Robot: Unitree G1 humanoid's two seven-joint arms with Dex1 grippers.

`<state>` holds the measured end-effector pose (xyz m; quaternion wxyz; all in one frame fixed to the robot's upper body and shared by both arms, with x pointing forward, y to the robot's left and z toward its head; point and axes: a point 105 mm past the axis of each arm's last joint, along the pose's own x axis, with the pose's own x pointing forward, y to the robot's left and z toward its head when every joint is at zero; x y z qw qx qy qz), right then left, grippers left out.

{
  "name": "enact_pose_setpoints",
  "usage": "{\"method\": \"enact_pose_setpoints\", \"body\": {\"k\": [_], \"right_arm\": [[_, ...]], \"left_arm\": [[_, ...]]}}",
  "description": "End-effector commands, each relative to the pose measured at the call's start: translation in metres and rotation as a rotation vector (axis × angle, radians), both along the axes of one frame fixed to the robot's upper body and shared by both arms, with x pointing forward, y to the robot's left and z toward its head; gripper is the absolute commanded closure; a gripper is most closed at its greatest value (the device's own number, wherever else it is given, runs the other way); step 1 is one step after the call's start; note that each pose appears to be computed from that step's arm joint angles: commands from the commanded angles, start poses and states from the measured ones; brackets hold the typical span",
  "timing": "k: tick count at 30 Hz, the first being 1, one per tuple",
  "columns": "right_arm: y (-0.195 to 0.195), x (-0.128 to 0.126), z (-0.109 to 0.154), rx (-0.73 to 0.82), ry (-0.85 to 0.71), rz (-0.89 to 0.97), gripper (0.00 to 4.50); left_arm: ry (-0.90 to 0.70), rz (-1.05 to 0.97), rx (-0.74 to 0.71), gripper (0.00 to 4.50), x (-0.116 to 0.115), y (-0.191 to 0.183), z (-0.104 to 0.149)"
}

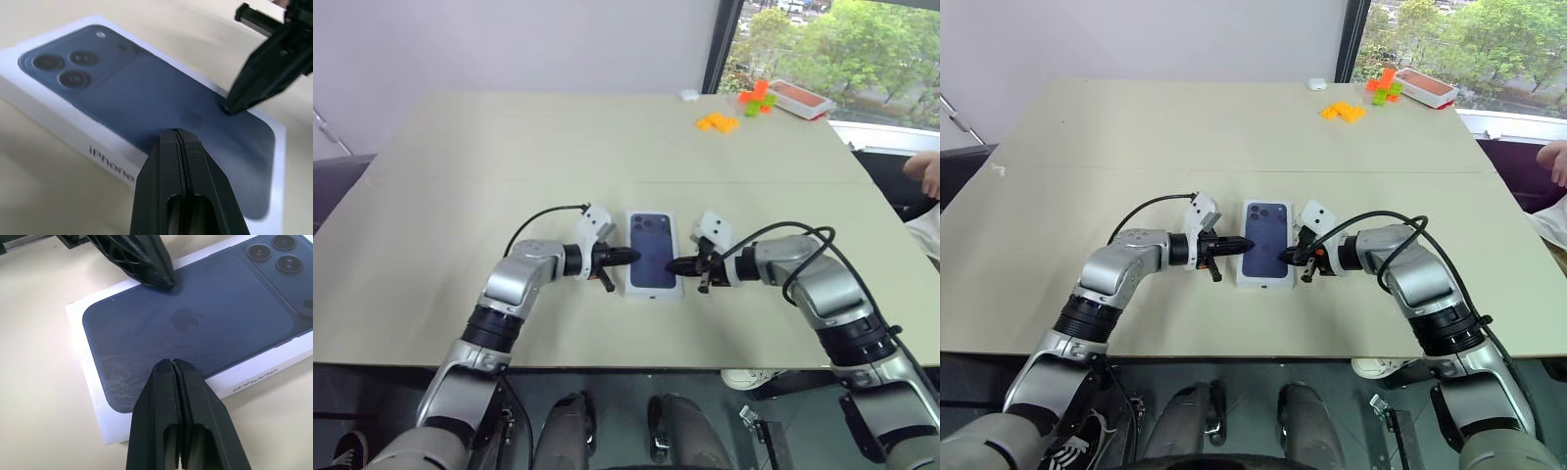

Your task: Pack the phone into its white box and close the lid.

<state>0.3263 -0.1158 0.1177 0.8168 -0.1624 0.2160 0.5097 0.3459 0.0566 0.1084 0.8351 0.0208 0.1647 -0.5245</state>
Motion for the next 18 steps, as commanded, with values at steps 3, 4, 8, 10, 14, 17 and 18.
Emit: {"method": "enact_pose_setpoints", "body": {"k": [3, 4, 8, 10, 14, 17, 18], "right_arm": [[0.003, 0.024, 0.040, 0.204, -0.098, -0.103, 4.45], [0.000, 0.029, 0.047, 0.246, -0.114, -0.125, 4.45], [-0.016, 0.036, 0.058, 0.273, -0.163, -0.162, 3.57], [-0.028, 0.037, 0.064, 0.253, -0.224, -0.152, 2.57], [-0.043, 0.034, 0.079, 0.264, -0.303, -0.110, 0.45], [-0.056, 0.029, 0.076, 0.222, -0.330, -0.090, 0.00], [-0.060, 0.027, 0.074, 0.218, -0.328, -0.086, 0.00]], "left_arm": [[-0.128, 0.164, -0.105, 4.50, 0.023, 0.023, 0.033], [-0.153, 0.182, -0.125, 4.50, 0.025, 0.029, 0.042], [-0.218, 0.228, -0.157, 3.64, 0.028, 0.057, 0.062], [-0.250, 0.264, -0.131, 2.66, 0.027, 0.084, 0.068], [-0.267, 0.318, -0.097, 0.64, 0.015, 0.133, 0.067], [-0.272, 0.317, -0.048, 0.03, 0.001, 0.155, 0.065], [-0.278, 0.318, -0.039, 0.03, -0.003, 0.161, 0.065]]}}
